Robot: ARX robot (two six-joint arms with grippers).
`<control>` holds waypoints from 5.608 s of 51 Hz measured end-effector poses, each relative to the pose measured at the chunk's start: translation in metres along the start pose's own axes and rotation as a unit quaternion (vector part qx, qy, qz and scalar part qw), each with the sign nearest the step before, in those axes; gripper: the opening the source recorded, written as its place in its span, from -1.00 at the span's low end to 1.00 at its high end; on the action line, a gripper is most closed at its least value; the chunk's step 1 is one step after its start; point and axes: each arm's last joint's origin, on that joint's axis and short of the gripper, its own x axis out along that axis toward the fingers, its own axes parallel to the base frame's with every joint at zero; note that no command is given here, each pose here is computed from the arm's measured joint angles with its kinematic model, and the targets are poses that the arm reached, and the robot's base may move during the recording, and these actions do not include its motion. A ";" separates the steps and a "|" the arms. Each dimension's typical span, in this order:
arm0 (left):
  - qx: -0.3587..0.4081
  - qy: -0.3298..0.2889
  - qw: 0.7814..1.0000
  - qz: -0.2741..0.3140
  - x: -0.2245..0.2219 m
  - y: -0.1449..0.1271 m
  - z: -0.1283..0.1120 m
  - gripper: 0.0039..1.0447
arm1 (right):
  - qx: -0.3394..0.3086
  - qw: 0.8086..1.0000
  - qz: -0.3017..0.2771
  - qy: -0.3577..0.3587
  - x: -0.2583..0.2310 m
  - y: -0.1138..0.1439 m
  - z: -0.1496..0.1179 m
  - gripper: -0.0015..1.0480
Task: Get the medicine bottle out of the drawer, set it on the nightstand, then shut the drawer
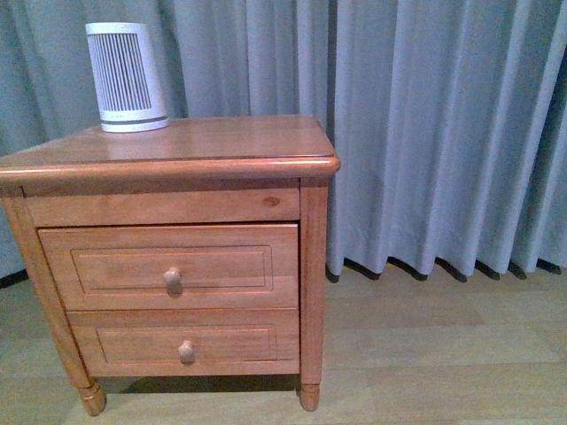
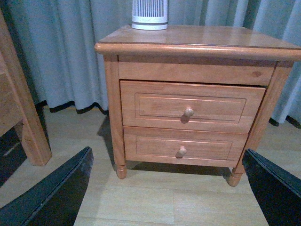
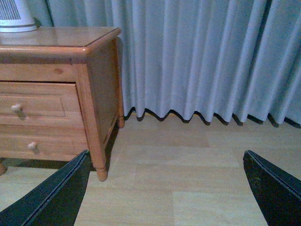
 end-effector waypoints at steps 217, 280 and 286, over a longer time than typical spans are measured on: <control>-0.013 0.125 0.992 -0.026 0.362 -0.067 -0.134 -0.50 | 0.000 1.000 0.000 0.000 0.000 0.000 0.000 0.87; -0.005 0.211 0.976 -0.056 0.176 -0.047 -0.147 -0.51 | 0.000 1.000 0.000 0.000 0.000 0.000 0.000 0.87; -0.014 0.223 0.973 -0.058 0.172 -0.046 -0.148 -0.29 | 0.000 1.000 0.000 0.000 0.000 0.000 0.000 0.87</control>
